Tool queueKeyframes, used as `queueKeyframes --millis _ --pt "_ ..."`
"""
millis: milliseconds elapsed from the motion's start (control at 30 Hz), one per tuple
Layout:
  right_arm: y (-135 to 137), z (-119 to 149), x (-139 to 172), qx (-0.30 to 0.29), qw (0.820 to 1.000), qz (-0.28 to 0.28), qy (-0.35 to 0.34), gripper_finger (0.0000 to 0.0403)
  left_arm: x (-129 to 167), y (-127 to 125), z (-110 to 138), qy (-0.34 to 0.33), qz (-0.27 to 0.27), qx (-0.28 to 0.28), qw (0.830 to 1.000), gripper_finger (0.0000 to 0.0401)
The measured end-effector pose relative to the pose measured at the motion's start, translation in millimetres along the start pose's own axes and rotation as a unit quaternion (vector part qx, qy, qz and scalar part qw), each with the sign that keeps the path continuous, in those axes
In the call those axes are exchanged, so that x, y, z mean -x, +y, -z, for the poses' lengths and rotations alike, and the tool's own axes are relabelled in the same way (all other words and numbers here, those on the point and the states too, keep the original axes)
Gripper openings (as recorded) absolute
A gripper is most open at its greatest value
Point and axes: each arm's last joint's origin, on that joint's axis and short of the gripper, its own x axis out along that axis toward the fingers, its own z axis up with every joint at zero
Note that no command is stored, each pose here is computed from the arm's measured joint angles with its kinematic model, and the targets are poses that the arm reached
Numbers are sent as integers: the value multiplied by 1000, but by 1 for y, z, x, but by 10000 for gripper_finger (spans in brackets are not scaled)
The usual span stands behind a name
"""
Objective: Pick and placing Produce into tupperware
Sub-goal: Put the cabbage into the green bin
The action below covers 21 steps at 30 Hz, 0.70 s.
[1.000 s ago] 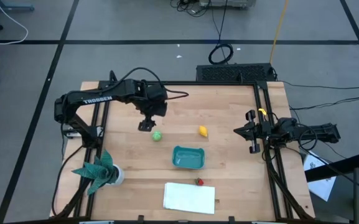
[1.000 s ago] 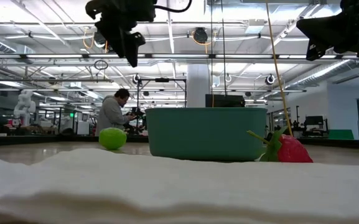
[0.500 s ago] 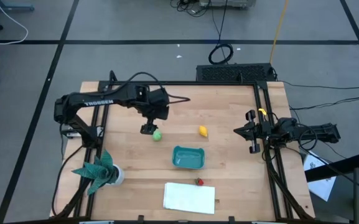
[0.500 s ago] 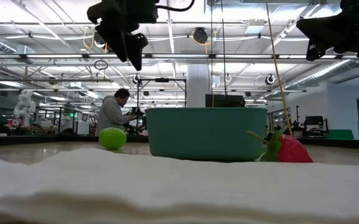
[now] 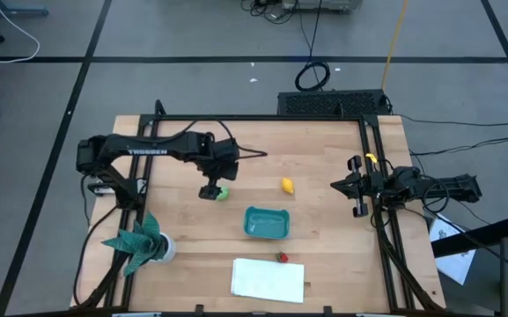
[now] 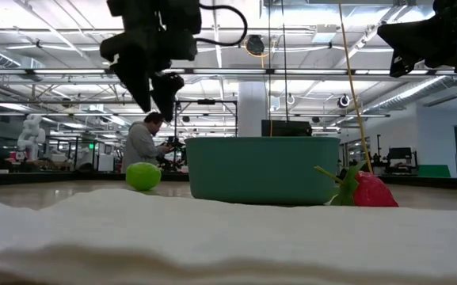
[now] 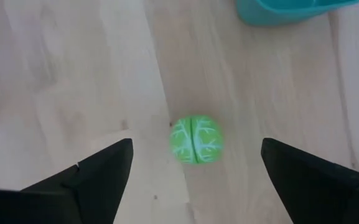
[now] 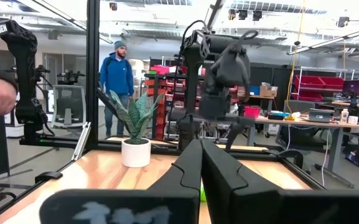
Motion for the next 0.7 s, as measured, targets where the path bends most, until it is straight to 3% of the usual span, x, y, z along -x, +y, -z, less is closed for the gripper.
queueKeyframes --millis 700 --pt "0 1 0 0 1000 0 4 0 -39 -15 12 -20 23 10 999 363"
